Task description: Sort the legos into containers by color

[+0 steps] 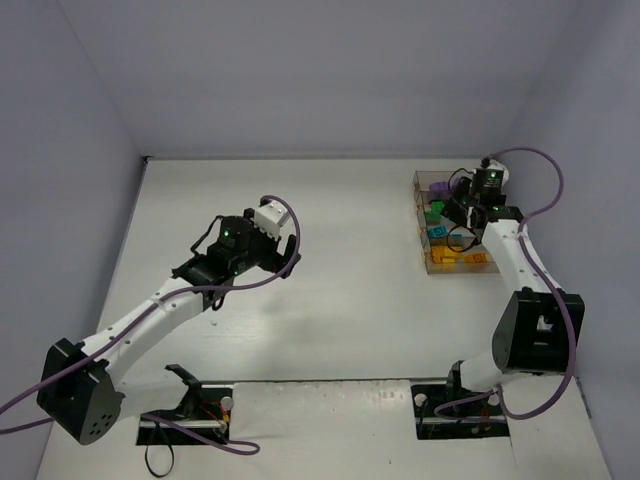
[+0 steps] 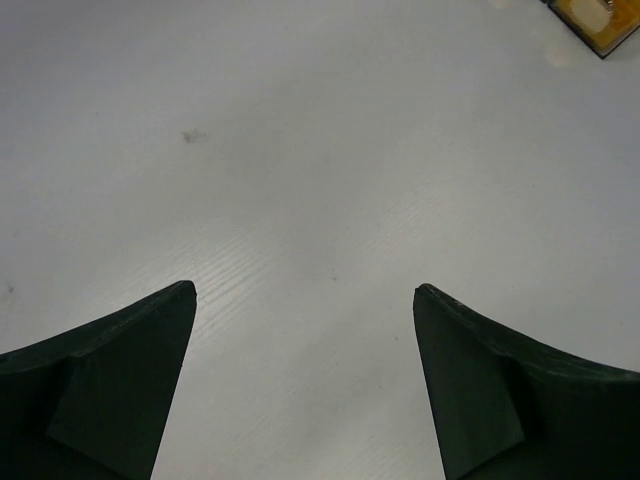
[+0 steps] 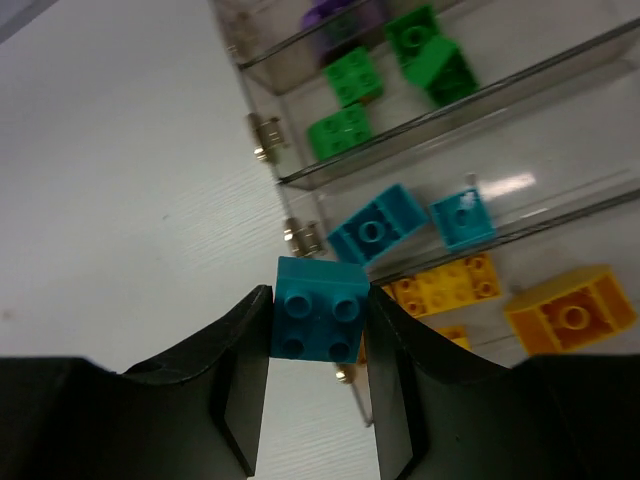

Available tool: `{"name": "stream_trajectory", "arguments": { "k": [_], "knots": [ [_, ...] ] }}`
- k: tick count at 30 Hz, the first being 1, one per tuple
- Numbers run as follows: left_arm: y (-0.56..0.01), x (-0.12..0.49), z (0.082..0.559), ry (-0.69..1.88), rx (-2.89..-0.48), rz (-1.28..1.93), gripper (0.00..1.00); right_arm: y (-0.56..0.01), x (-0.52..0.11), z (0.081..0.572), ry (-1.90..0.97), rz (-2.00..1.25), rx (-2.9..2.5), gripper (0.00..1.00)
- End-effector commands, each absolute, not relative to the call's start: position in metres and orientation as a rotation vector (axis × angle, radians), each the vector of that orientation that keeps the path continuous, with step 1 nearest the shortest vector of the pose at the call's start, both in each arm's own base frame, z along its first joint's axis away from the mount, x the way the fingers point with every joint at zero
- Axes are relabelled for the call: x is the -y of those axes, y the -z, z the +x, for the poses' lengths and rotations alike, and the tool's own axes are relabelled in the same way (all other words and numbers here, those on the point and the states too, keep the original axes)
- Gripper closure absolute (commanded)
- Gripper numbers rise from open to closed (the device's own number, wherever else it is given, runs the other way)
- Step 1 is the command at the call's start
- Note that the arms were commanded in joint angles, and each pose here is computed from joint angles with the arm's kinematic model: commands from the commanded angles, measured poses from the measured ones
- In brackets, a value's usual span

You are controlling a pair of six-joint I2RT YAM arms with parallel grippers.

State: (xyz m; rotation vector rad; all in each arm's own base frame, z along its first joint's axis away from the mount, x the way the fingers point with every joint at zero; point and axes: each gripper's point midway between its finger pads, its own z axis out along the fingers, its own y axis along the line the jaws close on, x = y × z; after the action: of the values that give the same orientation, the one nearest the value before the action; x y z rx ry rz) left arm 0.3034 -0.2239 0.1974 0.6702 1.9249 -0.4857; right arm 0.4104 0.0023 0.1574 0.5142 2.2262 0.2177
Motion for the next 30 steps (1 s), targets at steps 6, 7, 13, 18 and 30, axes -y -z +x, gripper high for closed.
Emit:
{"name": "stream_trajectory", "arguments": {
  "k": [6,7,13,18,30],
  "knots": [
    [-0.19,0.193,0.303,0.38,-1.992,0.473,0.17,-0.143,0.08,0.437,0.103,0.711,-2.18,0.94],
    [-0.191,0.193,0.303,0.378,-1.992,0.472,0.17,-0.14,0.083,0.439,0.11,0.716,-2.184,0.93],
    [-0.193,0.189,0.305,0.35,-1.987,0.47,0.17,-0.126,0.095,0.454,0.11,0.725,-2.186,0.85],
    [-0.191,0.187,0.306,0.333,-1.991,0.474,0.17,-0.117,0.098,0.461,0.107,0.724,-2.196,0.63],
    [-0.192,0.186,0.306,0.336,-1.996,0.453,0.17,-0.129,0.083,0.456,0.04,0.67,-2.189,0.34]
  ]
}}
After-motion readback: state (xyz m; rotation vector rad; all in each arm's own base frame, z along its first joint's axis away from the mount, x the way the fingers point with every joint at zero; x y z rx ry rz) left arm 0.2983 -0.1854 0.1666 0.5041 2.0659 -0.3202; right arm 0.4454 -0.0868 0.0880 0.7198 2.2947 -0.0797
